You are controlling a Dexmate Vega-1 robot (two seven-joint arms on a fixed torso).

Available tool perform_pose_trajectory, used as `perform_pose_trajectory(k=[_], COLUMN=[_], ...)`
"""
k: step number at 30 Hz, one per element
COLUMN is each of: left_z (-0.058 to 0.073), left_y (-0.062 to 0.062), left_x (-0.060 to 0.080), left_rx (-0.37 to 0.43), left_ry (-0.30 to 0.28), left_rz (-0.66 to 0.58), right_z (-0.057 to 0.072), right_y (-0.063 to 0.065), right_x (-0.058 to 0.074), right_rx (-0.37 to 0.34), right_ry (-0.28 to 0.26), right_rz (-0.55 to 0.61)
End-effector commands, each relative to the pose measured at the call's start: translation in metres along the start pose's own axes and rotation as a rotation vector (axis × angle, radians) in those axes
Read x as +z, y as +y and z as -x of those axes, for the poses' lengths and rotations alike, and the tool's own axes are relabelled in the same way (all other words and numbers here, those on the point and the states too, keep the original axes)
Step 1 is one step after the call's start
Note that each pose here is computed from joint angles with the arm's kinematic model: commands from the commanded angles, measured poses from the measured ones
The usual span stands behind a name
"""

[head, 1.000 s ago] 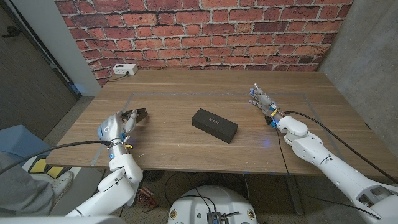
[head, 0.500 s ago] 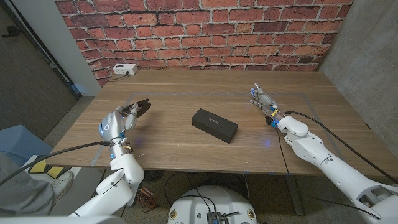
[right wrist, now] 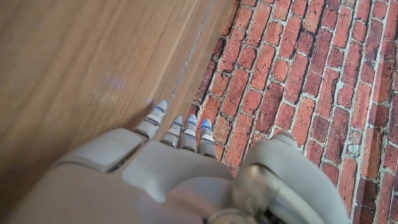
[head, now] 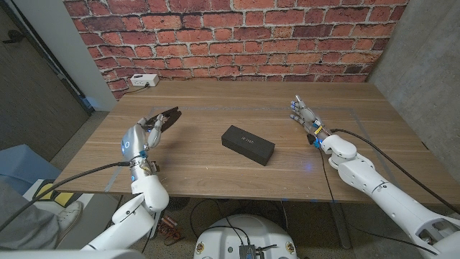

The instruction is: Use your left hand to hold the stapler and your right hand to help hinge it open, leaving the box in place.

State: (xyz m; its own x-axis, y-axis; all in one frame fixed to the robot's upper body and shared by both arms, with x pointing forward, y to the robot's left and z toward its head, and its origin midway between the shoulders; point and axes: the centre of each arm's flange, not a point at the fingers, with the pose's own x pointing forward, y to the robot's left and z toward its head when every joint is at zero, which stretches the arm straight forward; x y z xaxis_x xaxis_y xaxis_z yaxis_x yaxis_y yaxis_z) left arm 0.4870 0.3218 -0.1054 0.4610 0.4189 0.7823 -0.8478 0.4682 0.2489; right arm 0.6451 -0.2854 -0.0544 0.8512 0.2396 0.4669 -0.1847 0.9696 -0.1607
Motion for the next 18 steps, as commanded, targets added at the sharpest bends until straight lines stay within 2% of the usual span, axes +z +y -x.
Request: perform_pose_trajectory(k=[1, 7, 9, 18], left_z=[-0.001, 0.004, 0.006, 0.010], left_y=[-0.020, -0.035, -0.039, -0.045], left_x=[0.012, 0.026, 0.036, 0.061], left_rx=[-0.023, -0.058, -0.074, -0.094], left_ry=[-0.004, -0.014, -0.013, -0.012], left_rz=[0.136, 0.197, 0.225, 0.281], right_z=[0.012, 0.013, 0.014, 0.018], right_y=[0.005, -0.001, -0.004, -0.018], right_x=[0.008, 0.014, 0.017, 0.020], right_rx=[-0.008, 0.015, 0.028, 0.047], right_ry=[-0.008, -0.020, -0.021, -0.035], right_rz=[0.016, 0.022, 0.033, 0.040])
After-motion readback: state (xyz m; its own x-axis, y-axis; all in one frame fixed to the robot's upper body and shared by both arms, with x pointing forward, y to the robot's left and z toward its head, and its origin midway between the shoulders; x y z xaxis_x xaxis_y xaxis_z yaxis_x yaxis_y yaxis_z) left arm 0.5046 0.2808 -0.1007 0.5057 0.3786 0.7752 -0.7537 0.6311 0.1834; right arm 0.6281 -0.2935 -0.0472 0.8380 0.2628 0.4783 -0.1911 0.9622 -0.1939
